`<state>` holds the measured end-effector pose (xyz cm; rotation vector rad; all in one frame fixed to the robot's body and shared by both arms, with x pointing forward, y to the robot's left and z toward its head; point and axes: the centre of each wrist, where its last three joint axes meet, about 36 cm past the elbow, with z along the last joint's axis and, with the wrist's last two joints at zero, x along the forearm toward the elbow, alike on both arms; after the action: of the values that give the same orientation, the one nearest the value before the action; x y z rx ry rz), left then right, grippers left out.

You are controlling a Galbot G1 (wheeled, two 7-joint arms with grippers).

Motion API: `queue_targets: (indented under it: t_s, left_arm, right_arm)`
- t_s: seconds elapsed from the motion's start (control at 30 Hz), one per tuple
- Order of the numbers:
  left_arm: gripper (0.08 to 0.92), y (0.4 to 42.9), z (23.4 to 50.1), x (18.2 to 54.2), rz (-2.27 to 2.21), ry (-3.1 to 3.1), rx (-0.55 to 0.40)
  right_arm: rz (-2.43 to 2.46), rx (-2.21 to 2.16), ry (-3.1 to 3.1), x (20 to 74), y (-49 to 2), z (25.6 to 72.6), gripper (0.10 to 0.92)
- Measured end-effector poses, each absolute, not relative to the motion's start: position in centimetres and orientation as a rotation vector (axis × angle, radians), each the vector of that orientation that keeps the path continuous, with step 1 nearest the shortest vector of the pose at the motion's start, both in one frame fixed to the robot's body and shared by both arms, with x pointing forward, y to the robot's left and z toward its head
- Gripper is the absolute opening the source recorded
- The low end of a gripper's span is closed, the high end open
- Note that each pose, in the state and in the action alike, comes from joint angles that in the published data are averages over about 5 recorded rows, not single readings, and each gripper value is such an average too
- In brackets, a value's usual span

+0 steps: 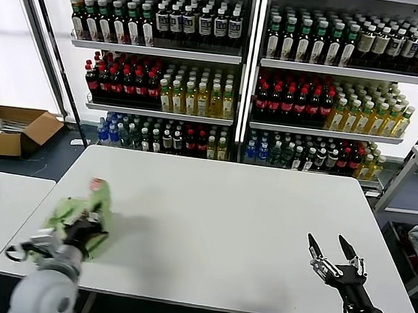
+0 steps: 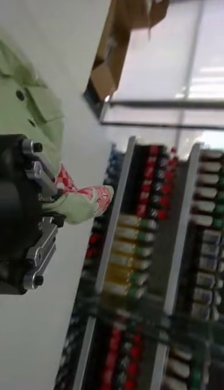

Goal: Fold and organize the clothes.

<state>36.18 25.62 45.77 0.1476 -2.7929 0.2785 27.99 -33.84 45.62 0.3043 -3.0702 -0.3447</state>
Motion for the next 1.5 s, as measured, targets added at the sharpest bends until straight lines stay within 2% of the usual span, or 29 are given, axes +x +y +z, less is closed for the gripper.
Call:
queue_targets:
  t_s: [0.2, 0.37, 0.47, 0.8, 0.97, 1.13, 1.5]
  left_arm:
    - [0.168, 18.1, 44.7, 35.9, 0.36, -2.737, -0.044]
    - [0.176, 14.5, 44.9, 36.1, 0.382, -2.71, -0.144]
    - [0.234, 13.5, 45.3, 36.1, 0.39, -2.701, -0.191]
    - [0.527, 13.5, 47.6, 35.2, 0.451, -2.685, -0.3]
    - [0.666, 15.6, 48.8, 34.9, 0.483, -2.696, -0.302]
    - [0.795, 19.0, 49.6, 35.1, 0.453, -2.731, -0.249]
    - [0.823, 23.7, 51.4, 34.0, 0.406, -2.797, -0.128]
  right_arm:
    - [-0.332, 0.302, -3.065, 27.6, -33.4, 45.9, 0.823]
    - [-0.307, 0.313, -3.055, 27.6, -32.8, 46.2, 0.823]
    - [-0.286, 0.323, -3.041, 27.8, -32.4, 46.3, 0.823]
    - [-0.216, 0.373, -2.961, 29.9, -30.1, 45.8, 0.823]
    - [-0.221, 0.432, -2.9, 31.9, -27.7, 44.8, 0.823]
    - [-0.25, 0.527, -2.819, 34.3, -24.2, 43.2, 0.823]
    - [-0.23, 0.726, -2.592, 39.6, -15.7, 39.2, 0.82]
